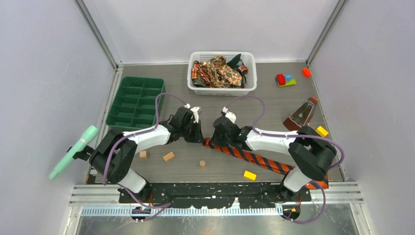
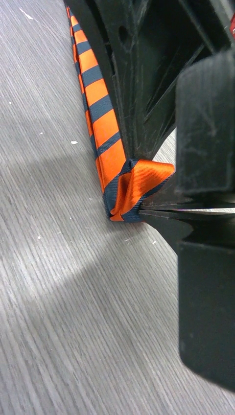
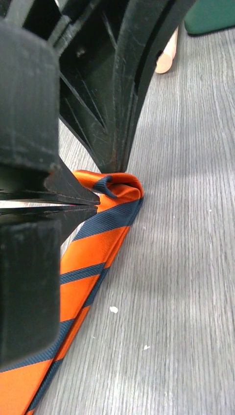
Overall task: Roll the ties
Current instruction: Roll the tie at the center of the board.
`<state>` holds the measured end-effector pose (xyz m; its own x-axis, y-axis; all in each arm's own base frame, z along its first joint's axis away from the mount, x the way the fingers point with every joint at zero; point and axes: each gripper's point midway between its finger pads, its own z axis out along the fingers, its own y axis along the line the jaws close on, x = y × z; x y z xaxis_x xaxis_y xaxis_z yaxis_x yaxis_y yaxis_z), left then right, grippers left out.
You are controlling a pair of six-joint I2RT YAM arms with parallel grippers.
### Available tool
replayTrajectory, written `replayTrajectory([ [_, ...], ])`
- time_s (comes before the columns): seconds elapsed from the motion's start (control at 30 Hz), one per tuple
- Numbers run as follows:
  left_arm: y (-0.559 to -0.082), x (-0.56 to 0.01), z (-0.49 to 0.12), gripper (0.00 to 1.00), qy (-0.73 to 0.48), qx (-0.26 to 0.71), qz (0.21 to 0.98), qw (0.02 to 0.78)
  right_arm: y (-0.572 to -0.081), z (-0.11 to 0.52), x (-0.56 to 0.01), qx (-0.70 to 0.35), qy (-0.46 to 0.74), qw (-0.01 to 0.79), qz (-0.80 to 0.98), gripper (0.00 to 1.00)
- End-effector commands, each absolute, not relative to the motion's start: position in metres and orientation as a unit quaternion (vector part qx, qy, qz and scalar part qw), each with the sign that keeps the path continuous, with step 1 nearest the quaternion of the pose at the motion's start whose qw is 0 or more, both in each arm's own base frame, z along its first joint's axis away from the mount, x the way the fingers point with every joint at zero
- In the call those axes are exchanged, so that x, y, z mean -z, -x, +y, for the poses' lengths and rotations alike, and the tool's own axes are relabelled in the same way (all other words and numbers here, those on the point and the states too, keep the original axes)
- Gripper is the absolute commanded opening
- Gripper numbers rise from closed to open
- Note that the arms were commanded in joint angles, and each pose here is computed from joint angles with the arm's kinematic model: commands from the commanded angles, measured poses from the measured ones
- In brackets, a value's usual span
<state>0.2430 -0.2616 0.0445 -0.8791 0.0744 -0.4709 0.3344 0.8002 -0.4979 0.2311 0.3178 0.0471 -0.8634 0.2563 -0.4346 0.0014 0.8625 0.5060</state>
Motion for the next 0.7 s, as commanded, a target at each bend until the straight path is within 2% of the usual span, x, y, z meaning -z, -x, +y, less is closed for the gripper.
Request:
replayTrajectory([
  [0.0, -0.253, -0.050, -0.270, 0.00, -0.117, 0.296, 0.920, 0.229, -0.238, 0.315, -0.072, -0.267, -0.081, 0.281, 0.918, 0.07],
  [0.43, -0.251, -0.043, -0.277, 0.00, -0.125, 0.291, 0.923, 0.220, -0.235, 0.320, -0.103, -0.300, -0.061, 0.293, 0.906, 0.07],
  [0.67, -0.252, -0.043, -0.277, 0.00, -0.124, 0.288, 0.923, 0.221, -0.233, 0.326, -0.087, -0.288, -0.063, 0.264, 0.918, 0.07],
])
